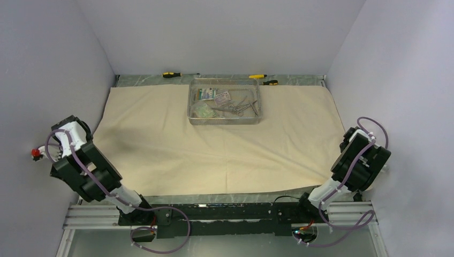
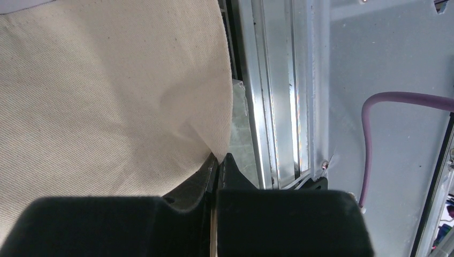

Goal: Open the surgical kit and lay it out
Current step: Open the surgical kit at the center of the board.

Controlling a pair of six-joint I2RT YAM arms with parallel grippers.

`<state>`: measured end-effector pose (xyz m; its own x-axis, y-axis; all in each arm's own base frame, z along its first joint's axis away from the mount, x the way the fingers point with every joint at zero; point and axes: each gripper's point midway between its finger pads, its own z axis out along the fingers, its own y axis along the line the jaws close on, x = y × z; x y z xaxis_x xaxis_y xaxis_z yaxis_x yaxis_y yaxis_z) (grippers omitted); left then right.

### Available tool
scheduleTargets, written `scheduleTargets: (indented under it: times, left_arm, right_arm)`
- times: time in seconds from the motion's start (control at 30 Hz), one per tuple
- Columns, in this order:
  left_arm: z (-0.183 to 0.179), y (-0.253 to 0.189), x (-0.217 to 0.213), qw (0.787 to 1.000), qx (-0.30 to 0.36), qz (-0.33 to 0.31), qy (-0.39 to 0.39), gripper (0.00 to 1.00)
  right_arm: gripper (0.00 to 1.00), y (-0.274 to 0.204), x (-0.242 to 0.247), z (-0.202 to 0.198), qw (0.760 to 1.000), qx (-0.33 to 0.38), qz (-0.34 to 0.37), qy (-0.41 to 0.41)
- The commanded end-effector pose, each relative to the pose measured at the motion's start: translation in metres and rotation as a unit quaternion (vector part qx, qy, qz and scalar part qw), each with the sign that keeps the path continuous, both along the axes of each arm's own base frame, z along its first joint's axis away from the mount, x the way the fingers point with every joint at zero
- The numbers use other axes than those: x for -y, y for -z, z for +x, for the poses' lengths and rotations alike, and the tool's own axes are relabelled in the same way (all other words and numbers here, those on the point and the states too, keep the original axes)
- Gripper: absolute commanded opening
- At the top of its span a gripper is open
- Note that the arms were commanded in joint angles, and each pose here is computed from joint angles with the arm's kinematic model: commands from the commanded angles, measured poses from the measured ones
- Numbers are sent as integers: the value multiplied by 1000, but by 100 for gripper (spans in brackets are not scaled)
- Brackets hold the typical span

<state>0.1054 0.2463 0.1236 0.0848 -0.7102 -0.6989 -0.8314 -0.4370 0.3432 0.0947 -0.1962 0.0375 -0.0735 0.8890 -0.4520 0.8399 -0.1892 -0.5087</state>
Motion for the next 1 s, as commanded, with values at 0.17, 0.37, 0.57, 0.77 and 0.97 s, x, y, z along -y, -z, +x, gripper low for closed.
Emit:
scheduleTargets:
  times: [0.17, 0.37, 0.57, 0.77, 0.97]
  left_arm:
    - [23, 7, 23, 986, 127, -28, 107, 90]
    - [33, 36, 37, 977, 167, -62, 114, 86]
    - [35, 58, 45, 975, 174, -92, 107, 85]
    - [47, 75, 51, 960, 220, -111, 135, 88]
    - [47, 90, 60, 951, 249, -137, 124, 87]
  right_arm:
    - [0, -11, 18, -2, 999, -11, -38, 10]
    - [0, -5, 16, 0, 1000, -7, -27, 7]
    - [0, 3, 12, 2, 1000, 0, -14, 3]
    - [0, 8, 10, 10, 1000, 21, 2, -3]
    - [0, 12, 6, 31, 995, 96, 16, -28]
